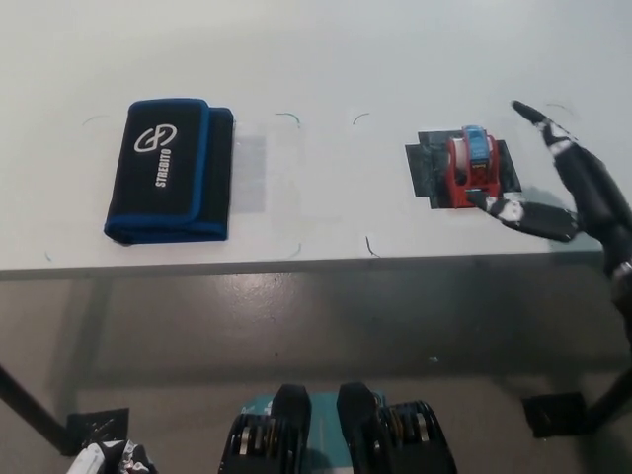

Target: Use the right hand to move the tape on the right hand side to the notebook on the left hand side

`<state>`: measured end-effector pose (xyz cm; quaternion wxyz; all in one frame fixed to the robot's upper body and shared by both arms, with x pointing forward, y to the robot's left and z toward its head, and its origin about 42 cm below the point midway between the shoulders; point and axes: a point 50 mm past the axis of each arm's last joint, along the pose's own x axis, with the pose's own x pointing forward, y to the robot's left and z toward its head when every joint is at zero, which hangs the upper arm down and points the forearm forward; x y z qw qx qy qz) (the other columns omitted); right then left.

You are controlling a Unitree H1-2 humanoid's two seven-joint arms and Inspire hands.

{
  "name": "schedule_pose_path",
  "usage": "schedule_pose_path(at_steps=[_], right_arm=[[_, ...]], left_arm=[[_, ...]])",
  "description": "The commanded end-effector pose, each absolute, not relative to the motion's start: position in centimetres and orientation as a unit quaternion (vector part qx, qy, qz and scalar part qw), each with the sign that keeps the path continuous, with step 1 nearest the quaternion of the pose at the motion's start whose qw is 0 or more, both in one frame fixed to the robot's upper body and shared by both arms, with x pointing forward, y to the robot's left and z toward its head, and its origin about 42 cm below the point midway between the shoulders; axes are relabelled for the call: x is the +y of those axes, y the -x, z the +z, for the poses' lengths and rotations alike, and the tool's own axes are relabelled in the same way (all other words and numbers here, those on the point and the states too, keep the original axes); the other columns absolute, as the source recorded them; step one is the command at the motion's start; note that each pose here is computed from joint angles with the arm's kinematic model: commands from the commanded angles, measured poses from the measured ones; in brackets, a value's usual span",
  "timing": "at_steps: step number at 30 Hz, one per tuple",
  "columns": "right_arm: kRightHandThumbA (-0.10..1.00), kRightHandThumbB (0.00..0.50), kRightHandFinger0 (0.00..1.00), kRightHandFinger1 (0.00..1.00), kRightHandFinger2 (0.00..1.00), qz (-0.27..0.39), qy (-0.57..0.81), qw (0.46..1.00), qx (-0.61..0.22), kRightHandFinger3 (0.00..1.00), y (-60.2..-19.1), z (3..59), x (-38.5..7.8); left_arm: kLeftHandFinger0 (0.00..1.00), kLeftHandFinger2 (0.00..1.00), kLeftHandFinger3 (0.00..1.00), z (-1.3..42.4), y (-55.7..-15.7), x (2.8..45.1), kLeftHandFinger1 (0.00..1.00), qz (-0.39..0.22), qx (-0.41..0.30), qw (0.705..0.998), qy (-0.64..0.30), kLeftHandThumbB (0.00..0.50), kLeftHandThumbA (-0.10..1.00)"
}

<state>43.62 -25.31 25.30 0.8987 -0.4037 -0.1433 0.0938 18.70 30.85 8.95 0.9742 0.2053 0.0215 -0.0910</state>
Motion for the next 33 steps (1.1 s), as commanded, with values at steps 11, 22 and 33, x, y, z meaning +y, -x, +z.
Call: schedule_pose_path(at_steps=[11, 22, 33], right_arm=[[0.87, 0.5, 1.0, 1.0, 1.0, 0.175, 0.431, 0.885, -0.032, 1.0, -53.5, 27.0, -23.3], [0.92, 0.5, 1.0, 1.0, 1.0, 0.172, 0.462, 0.869, -0.03, 1.0, -54.5, 28.3, -24.1], [0.85, 0.5, 1.0, 1.0, 1.0, 0.167, 0.444, 0.88, 0.004, 1.0, -54.7, 27.3, -25.6]], left_arm=[[0.23, 0.23, 0.4, 9.5, -18.4, 30.7, 0.2, -0.096, -0.007, 0.973, -0.21, 0.02, 0.28], [0.24, 0.25, 0.41, 9.3, -17.7, 30.9, 0.21, -0.09, 0.002, 0.975, -0.204, 0.02, 0.28], [0.25, 0.25, 0.41, 9.3, -17.9, 30.9, 0.21, -0.083, 0.001, 0.976, -0.201, 0.017, 0.24]])
